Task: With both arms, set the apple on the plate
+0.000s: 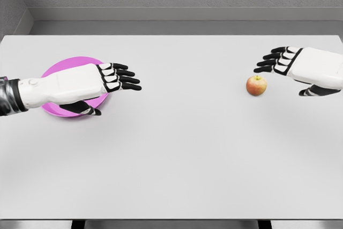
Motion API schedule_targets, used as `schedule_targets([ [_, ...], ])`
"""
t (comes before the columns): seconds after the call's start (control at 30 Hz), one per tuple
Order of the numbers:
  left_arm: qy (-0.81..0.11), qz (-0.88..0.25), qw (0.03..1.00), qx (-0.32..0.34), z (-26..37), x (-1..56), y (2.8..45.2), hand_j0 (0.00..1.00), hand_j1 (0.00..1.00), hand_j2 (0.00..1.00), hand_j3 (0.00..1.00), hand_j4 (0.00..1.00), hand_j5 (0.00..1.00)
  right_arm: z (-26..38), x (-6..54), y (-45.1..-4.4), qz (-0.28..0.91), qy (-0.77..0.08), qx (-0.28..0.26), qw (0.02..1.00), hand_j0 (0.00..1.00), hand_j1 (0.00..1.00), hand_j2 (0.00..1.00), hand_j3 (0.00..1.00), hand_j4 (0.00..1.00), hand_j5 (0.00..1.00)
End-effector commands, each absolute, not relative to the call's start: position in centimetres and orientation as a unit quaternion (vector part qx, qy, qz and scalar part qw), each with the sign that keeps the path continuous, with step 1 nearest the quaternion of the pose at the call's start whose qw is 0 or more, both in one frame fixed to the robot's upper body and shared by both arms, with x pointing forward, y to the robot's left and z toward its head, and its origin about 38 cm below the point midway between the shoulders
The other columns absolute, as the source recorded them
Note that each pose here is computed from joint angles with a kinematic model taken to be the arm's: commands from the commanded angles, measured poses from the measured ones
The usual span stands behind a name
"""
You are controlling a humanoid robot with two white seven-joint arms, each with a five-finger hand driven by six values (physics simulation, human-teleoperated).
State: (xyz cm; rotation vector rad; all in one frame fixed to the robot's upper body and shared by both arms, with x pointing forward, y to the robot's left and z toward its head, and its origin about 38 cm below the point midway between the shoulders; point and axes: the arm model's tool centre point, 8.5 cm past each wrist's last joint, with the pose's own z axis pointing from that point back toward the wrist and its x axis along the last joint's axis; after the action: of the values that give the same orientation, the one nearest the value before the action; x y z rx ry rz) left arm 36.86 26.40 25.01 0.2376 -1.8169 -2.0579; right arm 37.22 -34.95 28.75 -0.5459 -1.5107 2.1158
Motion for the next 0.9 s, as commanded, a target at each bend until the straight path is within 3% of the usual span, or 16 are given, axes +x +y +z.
schedule_targets([
  [0.0, -0.649, -0.731, 0.193, 0.083, 25.1, 36.9, 26.4, 1.00, 1.00, 1.00, 1.00, 1.00, 1.00, 28.8, 37.2, -34.9, 0.771, -0.555, -0.198, 0.242, 1.00, 1.00, 1.00, 1.00, 1.00, 1.00],
  [0.3, -0.648, -0.732, 0.193, 0.083, 25.0, 36.8, 26.4, 1.00, 1.00, 1.00, 1.00, 1.00, 1.00, 28.8, 37.2, -34.6, 0.761, -0.571, -0.184, 0.247, 1.00, 1.00, 1.00, 1.00, 1.00, 1.00],
  [0.43, -0.648, -0.732, 0.194, 0.082, 25.0, 36.8, 26.3, 1.00, 1.00, 1.00, 1.00, 1.00, 1.00, 26.4, 38.4, -33.7, 0.742, -0.588, -0.068, 0.315, 1.00, 1.00, 1.00, 1.00, 1.00, 1.00],
  [0.47, -0.648, -0.732, 0.194, 0.082, 25.0, 36.8, 26.3, 1.00, 1.00, 1.00, 1.00, 1.00, 1.00, 26.7, 38.8, -33.5, 0.729, -0.603, -0.061, 0.318, 1.00, 1.00, 1.00, 1.00, 1.00, 1.00],
  [0.6, -0.648, -0.732, 0.194, 0.082, 25.0, 36.8, 26.3, 1.00, 1.00, 1.00, 1.00, 1.00, 1.00, 26.0, 40.2, -33.4, 0.705, -0.623, -0.052, 0.335, 1.00, 1.00, 1.00, 1.00, 1.00, 1.00],
  [0.87, -0.648, -0.732, 0.194, 0.082, 24.9, 36.8, 26.3, 1.00, 1.00, 1.00, 1.00, 1.00, 1.00, 24.1, 42.9, -37.1, 0.678, -0.610, -0.076, 0.403, 1.00, 1.00, 1.00, 1.00, 1.00, 1.00],
])
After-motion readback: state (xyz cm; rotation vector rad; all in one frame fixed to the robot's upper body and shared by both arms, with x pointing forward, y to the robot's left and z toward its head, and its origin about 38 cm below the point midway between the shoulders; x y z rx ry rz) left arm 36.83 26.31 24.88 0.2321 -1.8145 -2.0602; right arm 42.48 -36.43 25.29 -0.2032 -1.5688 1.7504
